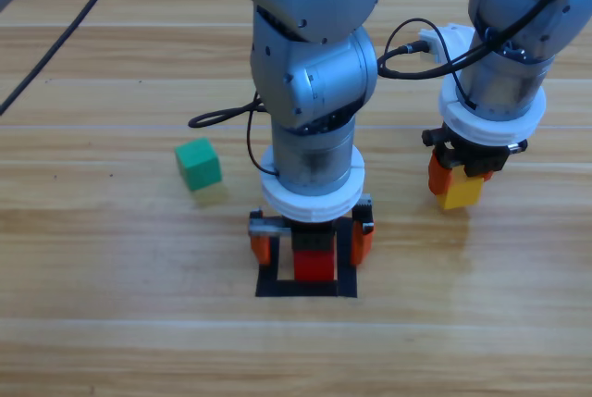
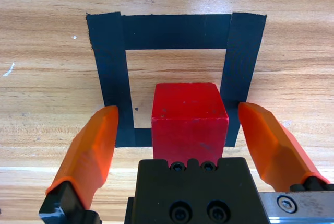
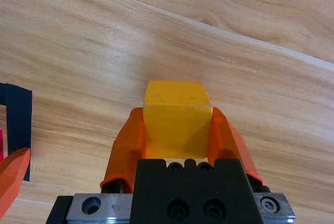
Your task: Stack the blocks in the rectangular block: red at the bottom, yellow in the middle, green on top
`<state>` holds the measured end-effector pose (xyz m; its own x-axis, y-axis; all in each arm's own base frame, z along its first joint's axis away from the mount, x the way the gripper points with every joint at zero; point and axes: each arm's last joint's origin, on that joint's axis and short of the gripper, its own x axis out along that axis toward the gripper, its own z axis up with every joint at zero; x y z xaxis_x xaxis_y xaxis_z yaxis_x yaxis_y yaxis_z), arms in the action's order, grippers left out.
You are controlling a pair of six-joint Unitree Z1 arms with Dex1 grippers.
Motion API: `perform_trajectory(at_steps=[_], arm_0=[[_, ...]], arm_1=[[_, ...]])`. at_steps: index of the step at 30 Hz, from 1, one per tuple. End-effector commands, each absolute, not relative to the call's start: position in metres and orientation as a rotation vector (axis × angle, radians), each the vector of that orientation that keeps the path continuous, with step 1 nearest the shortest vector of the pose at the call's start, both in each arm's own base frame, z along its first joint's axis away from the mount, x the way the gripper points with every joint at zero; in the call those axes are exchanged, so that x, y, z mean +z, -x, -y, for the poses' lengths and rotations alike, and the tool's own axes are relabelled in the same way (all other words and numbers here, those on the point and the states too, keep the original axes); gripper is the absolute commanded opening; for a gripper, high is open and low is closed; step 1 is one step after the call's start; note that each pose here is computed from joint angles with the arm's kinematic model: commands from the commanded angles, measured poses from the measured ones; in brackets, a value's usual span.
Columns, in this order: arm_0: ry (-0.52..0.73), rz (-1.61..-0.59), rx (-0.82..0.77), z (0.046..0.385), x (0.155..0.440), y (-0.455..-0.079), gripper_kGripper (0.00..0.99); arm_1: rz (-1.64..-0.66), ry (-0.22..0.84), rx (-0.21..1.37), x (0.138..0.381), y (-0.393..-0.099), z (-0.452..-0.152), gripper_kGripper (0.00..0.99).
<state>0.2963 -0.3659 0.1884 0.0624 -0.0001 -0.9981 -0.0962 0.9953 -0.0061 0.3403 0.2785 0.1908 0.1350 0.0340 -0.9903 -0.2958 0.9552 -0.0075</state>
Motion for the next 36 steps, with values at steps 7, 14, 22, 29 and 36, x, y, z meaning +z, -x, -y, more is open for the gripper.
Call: perform_trajectory(at_steps=[7,14,22,29,36], arm_0=[[0.147,-1.41,-0.01,0.333,0.276,-0.288,0.99],[0.187,-1.362,0.052,0.242,0.332,-0.299,0.99],[0.209,-1.462,0.171,0.196,0.286,-0.361,0.99],[0.235,-1.537,0.269,0.213,0.251,-0.391,0.99],[0.248,-1.563,0.322,0.221,0.233,-0.402,0.99]], arm_1=[[-1.313,0.074,0.232,0.273,-0.295,-0.273,0.0],[-1.355,0.065,0.212,0.293,-0.27,-0.296,0.0],[-1.468,0.076,0.146,0.277,-0.269,-0.349,0.0],[-1.495,0.046,0.161,0.262,-0.26,-0.387,0.0],[-1.507,0.061,0.145,0.242,-0.266,-0.408,0.0]])
